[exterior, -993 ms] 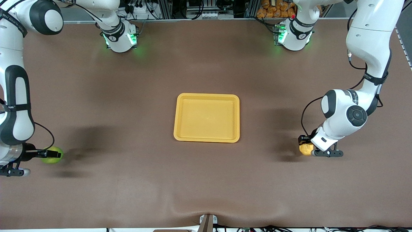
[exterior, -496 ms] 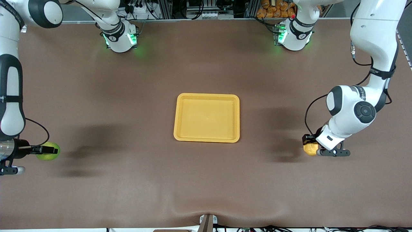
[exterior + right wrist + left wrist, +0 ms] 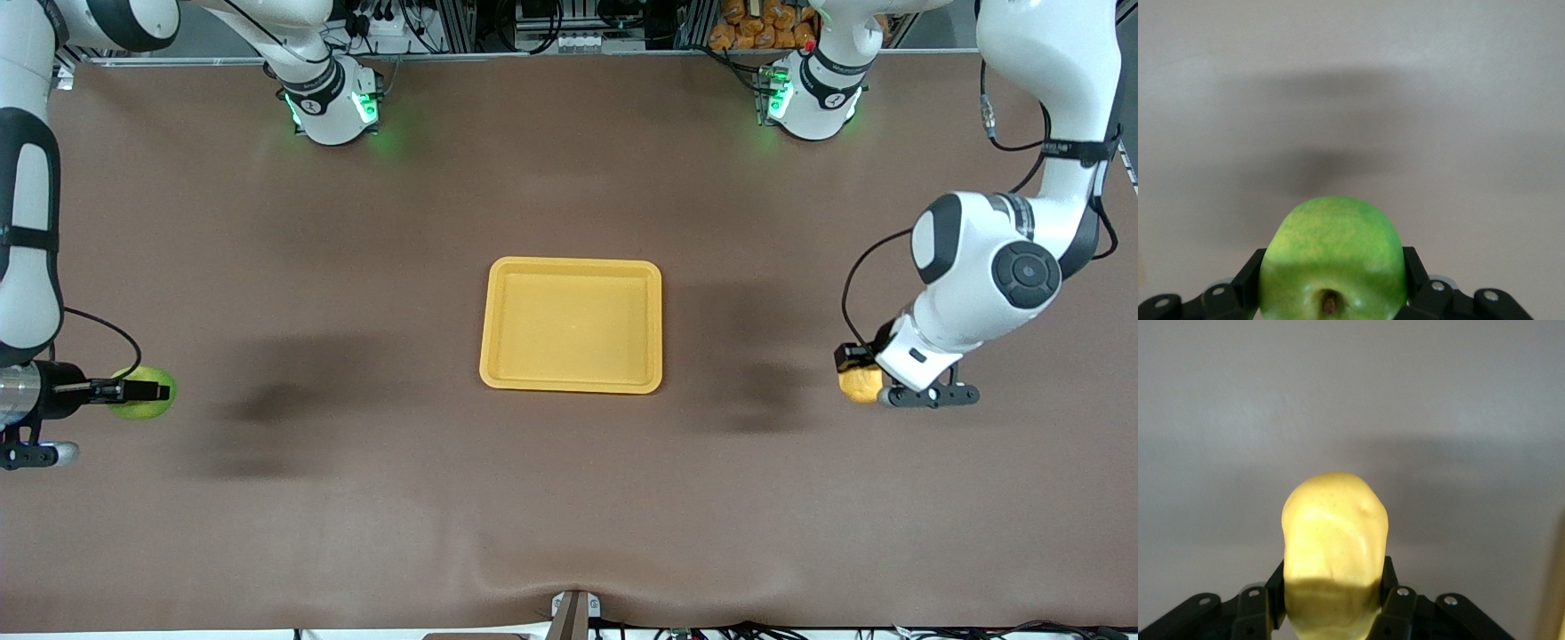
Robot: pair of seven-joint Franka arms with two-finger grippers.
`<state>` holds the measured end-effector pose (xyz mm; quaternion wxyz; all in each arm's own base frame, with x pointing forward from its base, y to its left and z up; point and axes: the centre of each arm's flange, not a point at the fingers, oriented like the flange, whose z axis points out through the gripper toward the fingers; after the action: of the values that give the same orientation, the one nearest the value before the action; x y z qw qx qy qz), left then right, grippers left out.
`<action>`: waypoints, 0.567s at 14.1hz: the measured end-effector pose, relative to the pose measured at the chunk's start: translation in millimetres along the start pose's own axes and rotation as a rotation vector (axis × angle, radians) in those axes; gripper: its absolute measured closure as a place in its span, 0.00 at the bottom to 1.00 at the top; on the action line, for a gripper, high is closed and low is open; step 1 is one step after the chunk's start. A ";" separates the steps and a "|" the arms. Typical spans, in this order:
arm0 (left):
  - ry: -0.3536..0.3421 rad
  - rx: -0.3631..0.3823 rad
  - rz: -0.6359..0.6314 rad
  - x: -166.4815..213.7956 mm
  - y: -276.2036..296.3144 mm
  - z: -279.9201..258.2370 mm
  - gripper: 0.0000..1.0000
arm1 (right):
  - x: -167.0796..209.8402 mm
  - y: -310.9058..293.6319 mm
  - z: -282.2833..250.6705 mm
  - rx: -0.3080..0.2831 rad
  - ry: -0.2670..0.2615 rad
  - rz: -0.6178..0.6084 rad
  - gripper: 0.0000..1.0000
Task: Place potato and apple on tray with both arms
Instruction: 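Lift the potato with the left gripper while the right gripper lifts the apple, then carry the potato and apple over the yellow tray with both grippers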
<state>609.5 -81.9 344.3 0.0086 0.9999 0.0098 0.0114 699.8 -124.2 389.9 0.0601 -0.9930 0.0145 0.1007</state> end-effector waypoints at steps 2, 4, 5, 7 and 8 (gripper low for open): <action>-0.019 0.004 -0.009 -17.3 23.8 -22.5 0.46 | -5.9 -31.3 -13.3 -0.008 -0.013 0.020 0.16; -0.028 0.003 -0.028 -32.2 54.6 -35.7 0.46 | -10.9 -59.8 -20.9 -0.016 -0.027 0.046 0.16; -0.030 -0.001 -0.041 -39.2 73.1 -37.9 0.46 | -12.4 -73.5 -23.2 -0.021 -0.030 0.057 0.16; -0.035 -0.009 -0.067 -52.6 110.8 -38.3 0.46 | -15.5 -98.1 -25.9 -0.029 -0.037 0.076 0.16; -0.037 -0.012 -0.076 -59.3 127.7 -38.7 0.46 | -16.8 -108.8 -26.6 -0.033 -0.039 0.087 0.16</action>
<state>551.8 -210.1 383.9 0.0152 0.9987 0.0474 -0.0073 693.0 -19.2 431.8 0.0394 -0.9901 0.0546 0.1228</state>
